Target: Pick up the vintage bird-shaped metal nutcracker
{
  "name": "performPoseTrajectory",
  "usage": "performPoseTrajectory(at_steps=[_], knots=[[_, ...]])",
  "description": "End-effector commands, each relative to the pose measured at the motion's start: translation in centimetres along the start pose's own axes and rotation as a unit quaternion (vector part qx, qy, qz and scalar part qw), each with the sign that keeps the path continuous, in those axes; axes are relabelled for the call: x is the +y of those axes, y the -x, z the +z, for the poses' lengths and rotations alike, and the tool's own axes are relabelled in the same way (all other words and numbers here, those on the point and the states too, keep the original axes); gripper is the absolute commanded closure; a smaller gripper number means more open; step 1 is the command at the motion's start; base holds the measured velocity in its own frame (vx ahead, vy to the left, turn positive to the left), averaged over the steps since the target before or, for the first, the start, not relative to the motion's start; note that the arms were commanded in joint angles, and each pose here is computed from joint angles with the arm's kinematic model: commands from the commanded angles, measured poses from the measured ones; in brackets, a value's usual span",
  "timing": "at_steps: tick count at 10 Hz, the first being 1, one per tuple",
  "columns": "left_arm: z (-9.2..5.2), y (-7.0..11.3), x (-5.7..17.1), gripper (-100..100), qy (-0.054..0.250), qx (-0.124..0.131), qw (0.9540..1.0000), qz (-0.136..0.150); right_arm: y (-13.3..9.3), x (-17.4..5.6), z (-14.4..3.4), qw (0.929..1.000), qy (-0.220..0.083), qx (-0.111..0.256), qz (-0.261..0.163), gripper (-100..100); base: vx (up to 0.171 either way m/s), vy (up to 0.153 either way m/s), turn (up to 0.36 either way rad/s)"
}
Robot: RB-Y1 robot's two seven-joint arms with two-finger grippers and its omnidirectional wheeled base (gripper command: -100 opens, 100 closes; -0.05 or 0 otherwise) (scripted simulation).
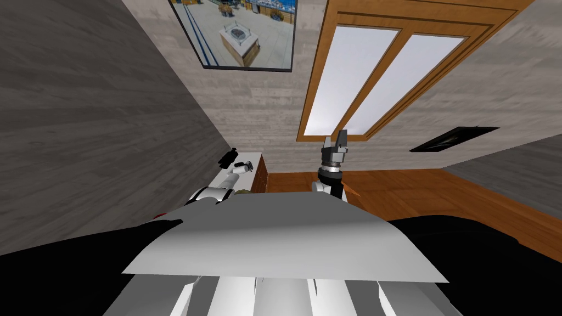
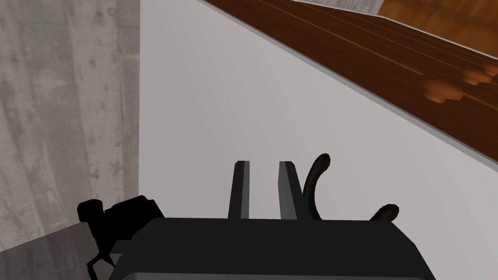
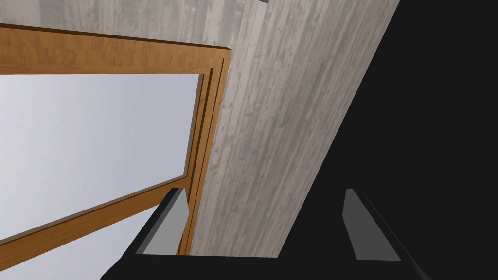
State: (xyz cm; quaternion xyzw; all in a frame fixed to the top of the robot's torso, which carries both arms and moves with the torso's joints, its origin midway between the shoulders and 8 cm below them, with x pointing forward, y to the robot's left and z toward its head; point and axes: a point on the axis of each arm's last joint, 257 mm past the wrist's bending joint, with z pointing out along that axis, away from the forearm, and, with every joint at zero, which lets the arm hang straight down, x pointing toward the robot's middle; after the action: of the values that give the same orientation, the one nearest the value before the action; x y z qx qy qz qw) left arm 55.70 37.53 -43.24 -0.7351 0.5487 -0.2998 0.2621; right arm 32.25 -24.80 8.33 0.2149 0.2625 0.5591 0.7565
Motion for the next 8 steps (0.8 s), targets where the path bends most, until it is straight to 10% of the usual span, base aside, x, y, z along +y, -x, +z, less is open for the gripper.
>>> performPoseTrajectory(at_steps=[1, 3, 4, 5, 7, 8], knots=[[0.0, 0.0, 0.0, 100, 0.000, 0.000, 1.0000, 0.000, 0.0, 0.0, 0.0, 1.0000, 0.000, 0.000, 0.000, 0, 0.000, 0.000, 0.000], [0.0, 0.0, 0.0, 100, 0.000, 0.000, 1.0000, 0.000, 0.0, 0.0, 0.0, 1.0000, 0.000, 0.000, 0.000, 0, 0.000, 0.000, 0.000], [0.0, 0.0, 0.0, 0, 0.000, 0.000, 1.0000, 0.000, 0.0, 0.0, 0.0, 1.0000, 0.000, 0.000, 0.000, 0, 0.000, 0.000, 0.000], [0.0, -1.6, -0.8, 100, 0.004, 0.011, 0.9999, 0.010, 0.0, 0.0, 0.0, 1.0000, 0.000, 0.000, 0.000, 0, 0.010, 0.023, 0.085], [-0.1, -1.8, -0.8, 100, 0.003, 0.011, 0.9999, 0.010, 0.0, 0.0, 0.0, 1.0000, 0.000, 0.000, 0.000, 0, 0.007, 0.012, 0.068], [-0.1, -1.9, -0.8, 0, 0.004, 0.012, 0.9999, 0.011, 0.0, 0.0, 0.0, 1.0000, 0.000, 0.000, 0.000, 0, 0.000, 0.000, 0.000]])
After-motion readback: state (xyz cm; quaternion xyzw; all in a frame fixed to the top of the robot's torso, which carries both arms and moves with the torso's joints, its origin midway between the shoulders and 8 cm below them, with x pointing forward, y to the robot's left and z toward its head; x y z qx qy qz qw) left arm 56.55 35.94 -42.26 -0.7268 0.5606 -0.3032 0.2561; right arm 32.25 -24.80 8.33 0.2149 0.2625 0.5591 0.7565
